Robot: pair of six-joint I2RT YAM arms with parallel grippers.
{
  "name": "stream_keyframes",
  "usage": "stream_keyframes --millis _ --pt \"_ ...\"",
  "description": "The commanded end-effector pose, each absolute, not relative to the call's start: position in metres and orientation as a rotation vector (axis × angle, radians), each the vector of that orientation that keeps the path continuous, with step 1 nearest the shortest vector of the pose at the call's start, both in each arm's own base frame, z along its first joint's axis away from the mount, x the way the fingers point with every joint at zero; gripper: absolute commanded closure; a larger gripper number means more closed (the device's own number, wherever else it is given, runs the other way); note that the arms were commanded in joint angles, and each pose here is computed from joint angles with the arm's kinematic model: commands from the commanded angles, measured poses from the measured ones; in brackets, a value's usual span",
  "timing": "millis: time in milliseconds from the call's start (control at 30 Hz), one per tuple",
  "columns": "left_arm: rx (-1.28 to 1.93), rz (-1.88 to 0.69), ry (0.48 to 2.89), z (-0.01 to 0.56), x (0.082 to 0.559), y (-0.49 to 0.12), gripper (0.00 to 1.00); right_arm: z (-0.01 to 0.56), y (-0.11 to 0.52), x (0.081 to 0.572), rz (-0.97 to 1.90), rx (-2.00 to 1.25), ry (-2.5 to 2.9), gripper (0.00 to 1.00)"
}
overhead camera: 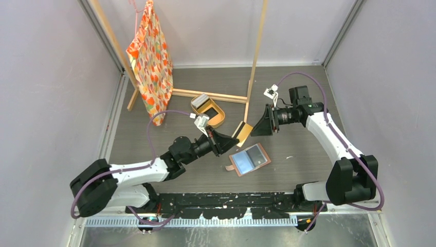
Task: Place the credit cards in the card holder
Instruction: Insert the credit card into the card holder.
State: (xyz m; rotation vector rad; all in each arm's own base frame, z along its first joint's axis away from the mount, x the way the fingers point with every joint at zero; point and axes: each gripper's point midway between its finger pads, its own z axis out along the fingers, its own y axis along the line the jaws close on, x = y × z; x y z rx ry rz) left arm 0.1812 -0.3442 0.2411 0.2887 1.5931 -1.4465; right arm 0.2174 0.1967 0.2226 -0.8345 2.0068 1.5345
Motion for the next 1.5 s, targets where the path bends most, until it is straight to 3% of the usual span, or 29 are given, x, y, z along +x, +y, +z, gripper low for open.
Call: stream_keyframes --millis 0,233,467,567,600,800,933,1200,1467 --pt "0.166 -1.483 1.419 0.282 0.196 -0.349 0.99 0.243 0.207 0.228 1.595 -0.726 1.967 0.44" --pt "0.13 -1.499 1.388 0.285 0.204 -0.356 1.0 0.25 0.214 0.225 1.651 -0.7 1.974 0.51" --pt "0.16 -1.559 1.39 0.284 0.199 -0.368 1.0 0.259 0.222 0.216 1.714 -0.749 1.946 0.74" --pt "0.197 -1.59 1.39 0.284 0.194 -0.375 0.99 0.262 0.222 0.213 1.723 -0.767 1.929 0.95" --pt "0.206 -1.595 1.39 0.285 0.193 -0.376 0.93 0.264 0.222 0.211 1.722 -0.784 1.918 0.98" --pt "0.321 -1.477 1.509 0.261 0.196 -0.36 0.26 0.245 0.203 0.194 1.441 -1.057 1.899 0.99" --pt "0.474 -1.355 1.576 0.256 0.193 -0.331 0.01 0.225 0.191 0.196 1.294 -1.127 1.985 0.99" --pt "0.851 -1.143 1.56 0.247 0.166 -0.304 0.0 0.209 0.189 0.183 1.329 -1.276 1.982 0.99" --pt "1.001 -1.159 1.541 0.239 0.161 -0.316 0.03 0.19 0.193 0.175 1.34 -1.386 2.012 0.99"
